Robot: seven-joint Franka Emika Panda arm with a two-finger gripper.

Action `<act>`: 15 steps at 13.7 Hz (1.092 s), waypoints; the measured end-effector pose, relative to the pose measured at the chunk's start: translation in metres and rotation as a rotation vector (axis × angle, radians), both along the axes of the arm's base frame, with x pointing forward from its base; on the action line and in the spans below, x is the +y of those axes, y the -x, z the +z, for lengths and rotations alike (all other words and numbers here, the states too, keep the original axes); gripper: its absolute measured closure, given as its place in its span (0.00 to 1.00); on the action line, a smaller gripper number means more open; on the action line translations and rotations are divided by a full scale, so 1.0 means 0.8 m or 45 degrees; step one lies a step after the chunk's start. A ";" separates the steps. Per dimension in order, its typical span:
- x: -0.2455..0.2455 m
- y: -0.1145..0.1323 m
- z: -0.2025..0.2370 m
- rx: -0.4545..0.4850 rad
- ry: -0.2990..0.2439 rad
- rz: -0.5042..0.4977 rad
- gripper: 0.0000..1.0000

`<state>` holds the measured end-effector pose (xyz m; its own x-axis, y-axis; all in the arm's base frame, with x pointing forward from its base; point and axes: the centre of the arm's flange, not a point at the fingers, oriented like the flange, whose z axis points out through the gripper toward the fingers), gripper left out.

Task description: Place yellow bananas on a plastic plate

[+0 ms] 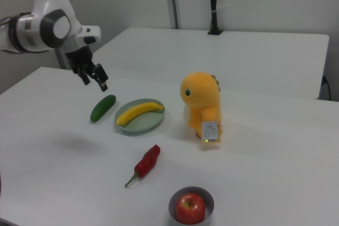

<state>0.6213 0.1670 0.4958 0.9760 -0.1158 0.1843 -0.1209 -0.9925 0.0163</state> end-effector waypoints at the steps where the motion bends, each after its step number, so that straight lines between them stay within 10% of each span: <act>1: -0.003 0.014 0.010 0.030 0.016 0.054 0.00; 7: -0.047 0.084 0.077 0.097 -0.012 0.205 0.00; 15: -0.072 0.087 0.075 0.110 -0.097 0.139 0.00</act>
